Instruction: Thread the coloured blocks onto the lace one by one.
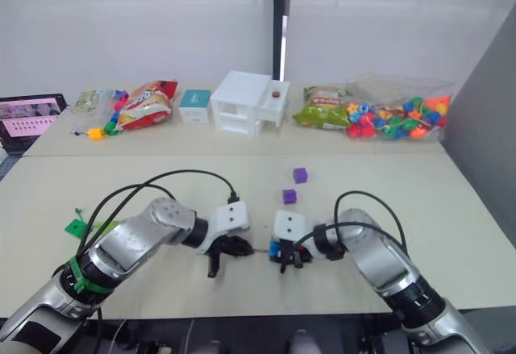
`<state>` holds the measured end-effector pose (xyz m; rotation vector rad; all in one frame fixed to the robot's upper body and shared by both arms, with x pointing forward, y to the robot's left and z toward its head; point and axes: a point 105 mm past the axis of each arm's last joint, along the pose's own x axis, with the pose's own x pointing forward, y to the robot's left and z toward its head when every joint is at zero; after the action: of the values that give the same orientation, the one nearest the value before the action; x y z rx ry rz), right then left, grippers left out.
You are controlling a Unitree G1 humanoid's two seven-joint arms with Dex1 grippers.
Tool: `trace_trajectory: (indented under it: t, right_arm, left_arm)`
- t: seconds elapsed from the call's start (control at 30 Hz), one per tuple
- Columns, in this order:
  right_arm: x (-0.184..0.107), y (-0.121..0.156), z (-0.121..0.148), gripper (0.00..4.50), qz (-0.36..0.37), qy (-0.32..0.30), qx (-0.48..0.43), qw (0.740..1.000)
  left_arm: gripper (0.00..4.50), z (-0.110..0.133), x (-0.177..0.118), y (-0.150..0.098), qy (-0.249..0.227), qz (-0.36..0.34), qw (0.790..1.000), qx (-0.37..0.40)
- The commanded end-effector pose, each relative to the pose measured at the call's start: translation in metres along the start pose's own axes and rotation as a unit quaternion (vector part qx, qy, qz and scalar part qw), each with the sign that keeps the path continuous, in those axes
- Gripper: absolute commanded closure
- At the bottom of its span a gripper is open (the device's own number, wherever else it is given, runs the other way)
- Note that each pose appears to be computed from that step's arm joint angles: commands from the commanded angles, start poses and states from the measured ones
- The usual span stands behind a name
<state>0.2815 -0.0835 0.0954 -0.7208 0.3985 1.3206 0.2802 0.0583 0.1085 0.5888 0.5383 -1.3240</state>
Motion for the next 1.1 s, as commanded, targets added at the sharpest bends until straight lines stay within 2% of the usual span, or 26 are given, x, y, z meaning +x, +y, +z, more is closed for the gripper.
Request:
trace_trajectory:
  t: [0.03,0.57,1.1]
  right_arm:
    - [0.007,0.009,-0.014,3.13,0.021,0.021,0.012,0.999]
    - [0.008,0.013,-0.022,3.13,0.030,0.047,0.021,0.998]
    - [0.006,0.012,-0.018,3.13,0.029,0.043,0.022,0.998]
  left_arm:
    - [4.50,0.012,-0.009,-0.001,-0.027,0.005,0.999,0.017]
    - [4.50,0.009,-0.023,-0.010,-0.037,0.005,0.999,0.002]
    - [4.50,0.010,-0.009,-0.007,-0.048,0.005,0.999,-0.005]
